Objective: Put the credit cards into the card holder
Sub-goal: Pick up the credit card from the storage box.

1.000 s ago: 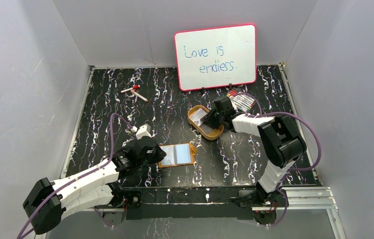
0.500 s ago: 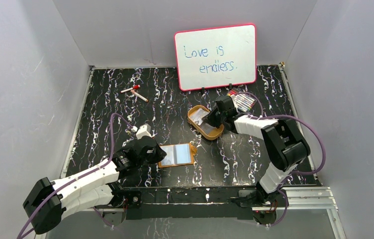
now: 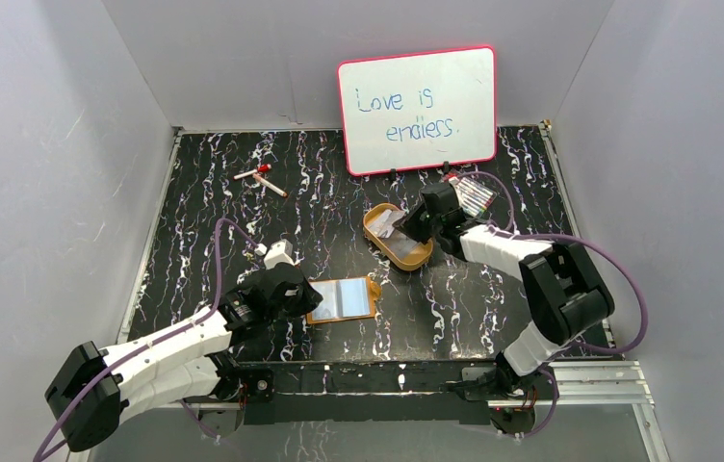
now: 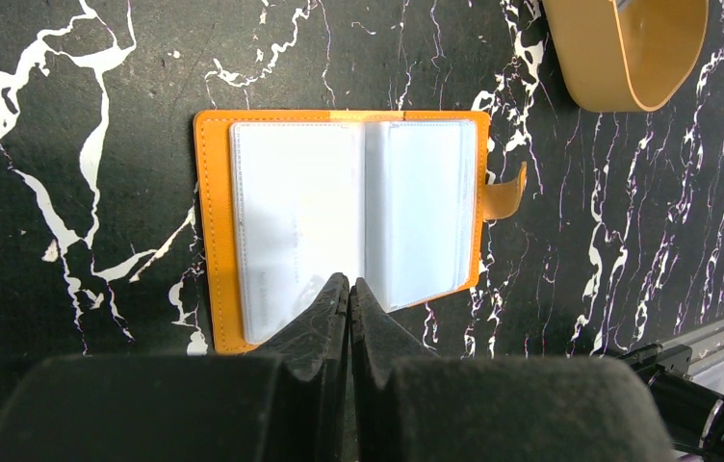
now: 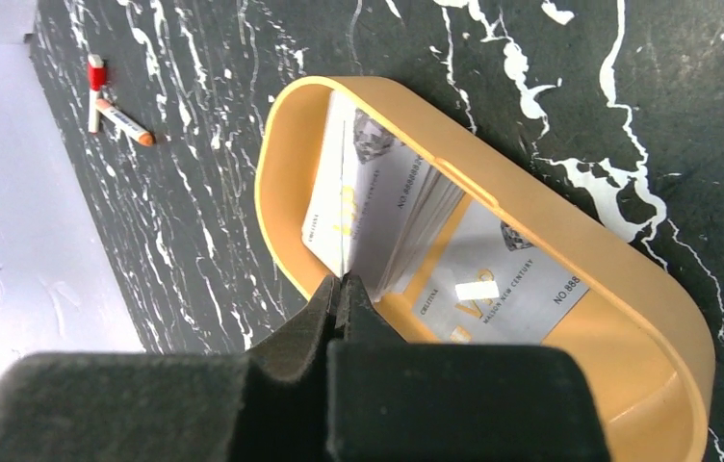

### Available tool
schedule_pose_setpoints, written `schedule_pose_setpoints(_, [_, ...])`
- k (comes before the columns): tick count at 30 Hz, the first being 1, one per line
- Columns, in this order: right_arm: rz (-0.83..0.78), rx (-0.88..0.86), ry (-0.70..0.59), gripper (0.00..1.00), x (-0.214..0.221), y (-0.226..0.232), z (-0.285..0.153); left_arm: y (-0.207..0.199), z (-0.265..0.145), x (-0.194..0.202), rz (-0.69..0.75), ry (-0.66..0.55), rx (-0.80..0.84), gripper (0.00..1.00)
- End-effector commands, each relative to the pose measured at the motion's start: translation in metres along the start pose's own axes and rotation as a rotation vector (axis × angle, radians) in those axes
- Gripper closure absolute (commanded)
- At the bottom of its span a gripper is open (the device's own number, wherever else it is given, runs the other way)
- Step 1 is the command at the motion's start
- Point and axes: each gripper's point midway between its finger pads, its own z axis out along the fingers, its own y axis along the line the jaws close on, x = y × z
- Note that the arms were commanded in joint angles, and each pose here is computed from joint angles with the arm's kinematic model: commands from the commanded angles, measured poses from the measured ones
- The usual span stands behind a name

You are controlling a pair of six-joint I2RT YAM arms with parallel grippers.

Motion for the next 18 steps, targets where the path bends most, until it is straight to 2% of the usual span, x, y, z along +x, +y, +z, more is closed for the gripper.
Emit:
schedule_pose_setpoints(1, [-0.063,-0.075,-0.085,1.0,-0.021,0.025,-0.021,-0.009,-0.004,-0.012,-0.002,-0.032,0.018,1.0])
schedule_pose_setpoints(7, [-0.157,-0.134,-0.118,1.0,-0.033,0.049,-0.047,-0.012,-0.008,-0.019,0.005,-0.051,0.013,1.0])
schedule_pose_setpoints(10, [-0.266,-0.216,-0.098,1.0,-0.032,0.071,-0.068,-0.011,-0.011,-0.022,0.006,-0.066,0.009,1.0])
schedule_pose_setpoints(14, [-0.489,-0.414,0.085,1.0,0.0,0.104,-0.104,-0.006,-0.016,-0.024,0.006,-0.079,-0.006,1.0])
schedule_pose_setpoints(18, [-0.629,-0.572,0.315,1.0,0.049,0.096,-0.135,0.003,-0.017,-0.021,-0.001,-0.081,-0.02,1.0])
